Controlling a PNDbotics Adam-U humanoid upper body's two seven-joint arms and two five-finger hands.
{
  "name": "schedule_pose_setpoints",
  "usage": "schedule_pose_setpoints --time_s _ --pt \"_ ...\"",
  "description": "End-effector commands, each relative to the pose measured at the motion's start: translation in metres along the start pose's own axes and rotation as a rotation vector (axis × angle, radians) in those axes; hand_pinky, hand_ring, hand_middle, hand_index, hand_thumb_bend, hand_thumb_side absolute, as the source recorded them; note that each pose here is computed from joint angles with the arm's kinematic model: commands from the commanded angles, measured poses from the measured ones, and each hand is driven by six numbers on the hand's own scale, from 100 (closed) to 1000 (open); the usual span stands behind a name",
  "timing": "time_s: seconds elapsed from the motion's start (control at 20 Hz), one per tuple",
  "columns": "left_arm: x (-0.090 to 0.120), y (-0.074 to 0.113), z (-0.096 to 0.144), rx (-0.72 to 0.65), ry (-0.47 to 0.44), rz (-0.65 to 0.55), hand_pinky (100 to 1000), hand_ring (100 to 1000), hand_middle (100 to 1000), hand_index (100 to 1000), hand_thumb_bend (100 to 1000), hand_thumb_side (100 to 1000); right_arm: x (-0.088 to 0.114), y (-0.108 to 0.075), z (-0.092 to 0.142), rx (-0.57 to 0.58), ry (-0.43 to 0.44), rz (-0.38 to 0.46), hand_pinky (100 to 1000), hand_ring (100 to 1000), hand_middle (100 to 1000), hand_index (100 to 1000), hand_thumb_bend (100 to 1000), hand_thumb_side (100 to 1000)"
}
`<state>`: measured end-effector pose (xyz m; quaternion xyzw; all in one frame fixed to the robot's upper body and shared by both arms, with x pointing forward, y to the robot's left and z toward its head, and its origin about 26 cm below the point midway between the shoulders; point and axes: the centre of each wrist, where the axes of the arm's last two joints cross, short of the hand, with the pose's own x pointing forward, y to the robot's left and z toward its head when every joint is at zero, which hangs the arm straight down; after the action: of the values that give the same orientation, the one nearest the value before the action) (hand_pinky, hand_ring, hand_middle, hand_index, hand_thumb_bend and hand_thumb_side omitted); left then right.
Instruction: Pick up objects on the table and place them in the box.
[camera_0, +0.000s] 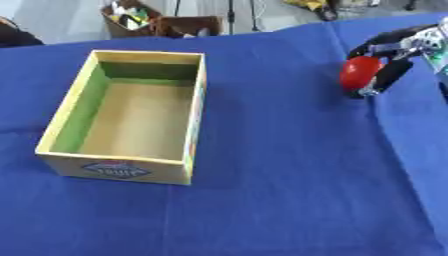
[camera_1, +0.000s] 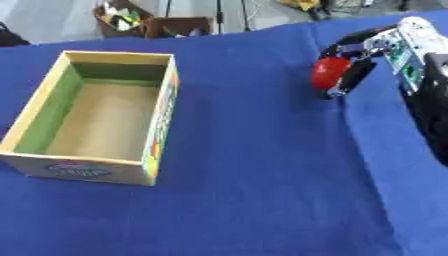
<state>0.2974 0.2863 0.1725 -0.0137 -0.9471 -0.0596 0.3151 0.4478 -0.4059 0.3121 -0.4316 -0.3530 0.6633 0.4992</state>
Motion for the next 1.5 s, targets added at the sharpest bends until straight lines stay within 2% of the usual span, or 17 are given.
schedule_pose_setpoints --time_s 0.05,0.5,0.85,1.15,1.45,1.5 --pt "0.0047 0.0004 -0.0047 -0.018 -0.022 -0.006 175 322 368 696 100 744 -0.0079 -0.0105 0.0104 -0.037 0.033 0.017 508 714 877 1000 359 465" --pt "0.0043 0.0001 -0.0045 -0.020 -0.022 0.002 176 323 369 695 100 745 -0.0098 -0.0088 0.0096 -0.031 0.049 0.018 498 709 883 1000 360 453" --pt "0.0038 0.0001 -0.0042 -0.020 -0.021 0.006 177 324 369 693 100 744 -0.0102 -0.0080 0.0109 -0.076 0.032 0.011 416 650 824 980 325 439" --pt "0.0038 0.0001 -0.0042 -0.019 -0.022 0.008 177 324 369 692 100 741 -0.0128 -0.0041 0.0104 -0.112 0.023 -0.028 380 616 789 949 384 381" --pt "0.0038 -0.0003 -0.0044 -0.020 -0.023 0.012 180 325 369 691 100 741 -0.0140 -0.0016 0.0097 -0.138 0.031 -0.070 406 641 770 916 330 337" --pt "0.0037 -0.0003 -0.0044 -0.020 -0.023 0.013 181 325 369 691 100 741 -0.0141 -0.0014 0.0098 -0.143 0.033 -0.075 399 638 763 897 273 326"
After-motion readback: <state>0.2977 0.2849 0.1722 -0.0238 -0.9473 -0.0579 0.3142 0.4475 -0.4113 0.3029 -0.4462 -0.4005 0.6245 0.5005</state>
